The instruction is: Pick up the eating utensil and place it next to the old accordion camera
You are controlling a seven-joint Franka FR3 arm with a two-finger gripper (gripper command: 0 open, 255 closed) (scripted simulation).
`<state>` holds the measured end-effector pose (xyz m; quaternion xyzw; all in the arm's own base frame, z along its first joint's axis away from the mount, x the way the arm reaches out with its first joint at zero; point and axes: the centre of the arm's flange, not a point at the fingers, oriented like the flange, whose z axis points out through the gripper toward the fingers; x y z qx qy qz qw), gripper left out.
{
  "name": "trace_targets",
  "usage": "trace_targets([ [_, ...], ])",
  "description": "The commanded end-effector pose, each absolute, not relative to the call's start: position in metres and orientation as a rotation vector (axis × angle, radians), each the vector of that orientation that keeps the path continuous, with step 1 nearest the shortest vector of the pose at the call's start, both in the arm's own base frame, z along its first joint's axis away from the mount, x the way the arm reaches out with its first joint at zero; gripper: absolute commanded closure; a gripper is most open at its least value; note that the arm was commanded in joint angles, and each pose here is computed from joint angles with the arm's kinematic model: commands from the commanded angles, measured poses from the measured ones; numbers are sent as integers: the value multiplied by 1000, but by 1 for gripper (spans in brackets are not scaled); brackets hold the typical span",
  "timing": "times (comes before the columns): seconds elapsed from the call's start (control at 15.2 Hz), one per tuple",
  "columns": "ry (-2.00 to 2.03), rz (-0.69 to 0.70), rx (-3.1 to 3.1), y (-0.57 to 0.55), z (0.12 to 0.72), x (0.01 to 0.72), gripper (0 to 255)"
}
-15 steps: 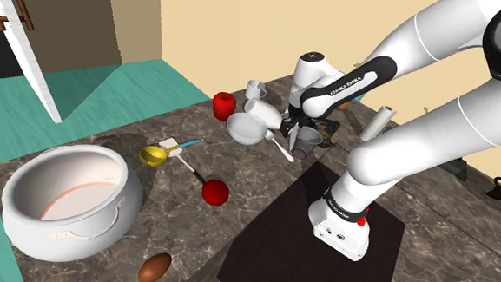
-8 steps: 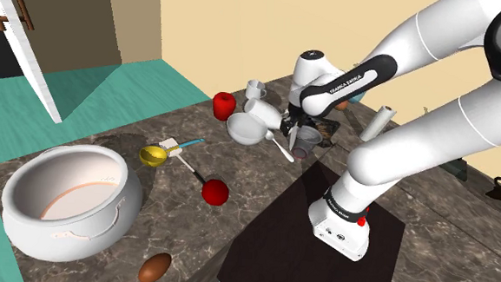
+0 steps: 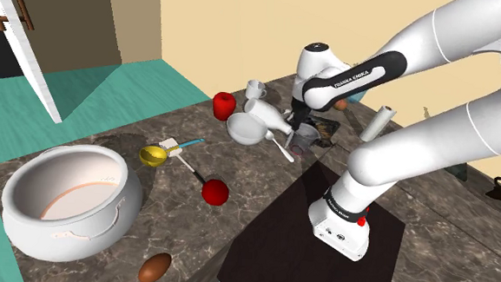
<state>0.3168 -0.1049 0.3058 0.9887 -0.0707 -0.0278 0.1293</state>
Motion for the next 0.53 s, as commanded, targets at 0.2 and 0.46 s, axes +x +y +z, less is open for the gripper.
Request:
trace_targets([
  [0.2,-208,-104,2875,-105,316,313,255],
  [0.46,-441,-30,2981,-122,287,326,0],
])
